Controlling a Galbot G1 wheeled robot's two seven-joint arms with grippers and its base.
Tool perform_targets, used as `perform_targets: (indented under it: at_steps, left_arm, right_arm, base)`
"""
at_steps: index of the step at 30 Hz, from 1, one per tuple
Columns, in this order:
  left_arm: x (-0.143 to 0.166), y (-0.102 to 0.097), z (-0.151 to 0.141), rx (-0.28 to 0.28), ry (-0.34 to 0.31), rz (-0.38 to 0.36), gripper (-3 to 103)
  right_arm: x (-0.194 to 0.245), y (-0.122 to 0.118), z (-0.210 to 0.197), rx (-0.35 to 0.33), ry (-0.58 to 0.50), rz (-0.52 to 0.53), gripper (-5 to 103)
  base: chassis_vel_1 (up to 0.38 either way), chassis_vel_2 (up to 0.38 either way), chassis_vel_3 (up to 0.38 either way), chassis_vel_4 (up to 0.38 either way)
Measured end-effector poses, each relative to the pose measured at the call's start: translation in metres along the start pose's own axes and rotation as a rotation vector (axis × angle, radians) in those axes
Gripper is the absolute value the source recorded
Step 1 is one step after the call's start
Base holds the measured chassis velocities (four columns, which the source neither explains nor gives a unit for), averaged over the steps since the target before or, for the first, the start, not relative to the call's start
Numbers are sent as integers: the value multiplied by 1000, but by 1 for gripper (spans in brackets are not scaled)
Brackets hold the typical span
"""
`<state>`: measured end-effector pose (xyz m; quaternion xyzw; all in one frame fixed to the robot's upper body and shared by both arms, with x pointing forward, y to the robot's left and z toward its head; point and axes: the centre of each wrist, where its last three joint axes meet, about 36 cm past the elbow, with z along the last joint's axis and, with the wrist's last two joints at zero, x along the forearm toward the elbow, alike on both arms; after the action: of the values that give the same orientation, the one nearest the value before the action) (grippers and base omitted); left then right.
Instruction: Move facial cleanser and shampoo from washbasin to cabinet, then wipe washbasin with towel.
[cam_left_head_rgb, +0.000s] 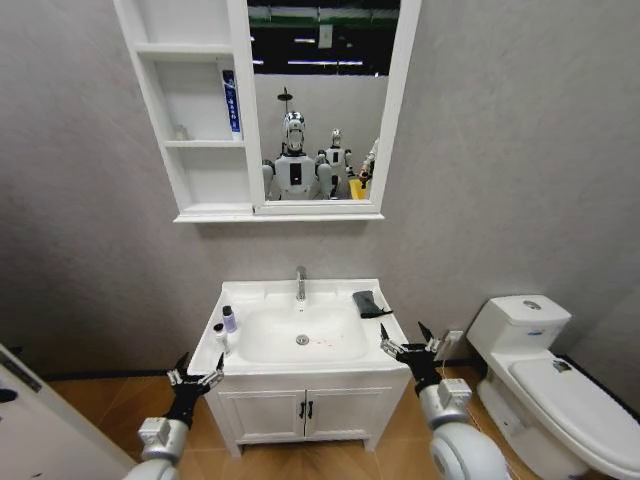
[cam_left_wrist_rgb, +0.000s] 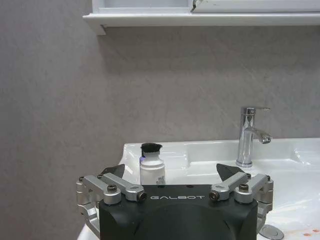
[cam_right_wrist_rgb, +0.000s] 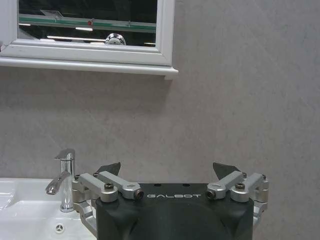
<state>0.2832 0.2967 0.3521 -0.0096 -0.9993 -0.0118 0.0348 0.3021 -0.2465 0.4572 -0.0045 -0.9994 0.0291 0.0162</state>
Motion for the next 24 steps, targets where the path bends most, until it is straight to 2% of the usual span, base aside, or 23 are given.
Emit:
perform_targets:
  at_steps: [3,5,7,11,13,17,19,24]
  left_arm:
    - [-6,-6,8,6,9,4,100]
    - [-22,-12,20,-4,19,-8,100]
    - [-28,-12,25,-4,24,-17,100]
    - [-62,-7,40,0,40,-53,100]
    - [-78,-5,40,4,35,-61,100]
    - [-89,-4,42,11,38,-71,100]
    - [-108,2,39,12,22,-83,100]
    - [-116,8,36,12,15,-87,100]
  right_arm:
    - [-3,0,-1,-4,-5,-1,100]
    - [-8,0,1,-12,-6,0,100]
    - [-8,-1,1,-15,-5,0,100]
    - [-10,-7,5,-22,-3,11,100]
    - [-10,-10,9,-23,1,20,100]
    - [-9,-13,13,-19,10,31,100]
    - [-8,-18,18,-7,24,49,100]
    - [-9,-21,20,-2,33,67,100]
  base:
    - [0,0,0,0]
    - [0,0,0,0]
    - [0,0,0,0]
    - [0,0,0,0]
    - [0,0,0,0]
    - [0,0,0,0]
    - [0,0,0,0]
    - [0,0,0,0]
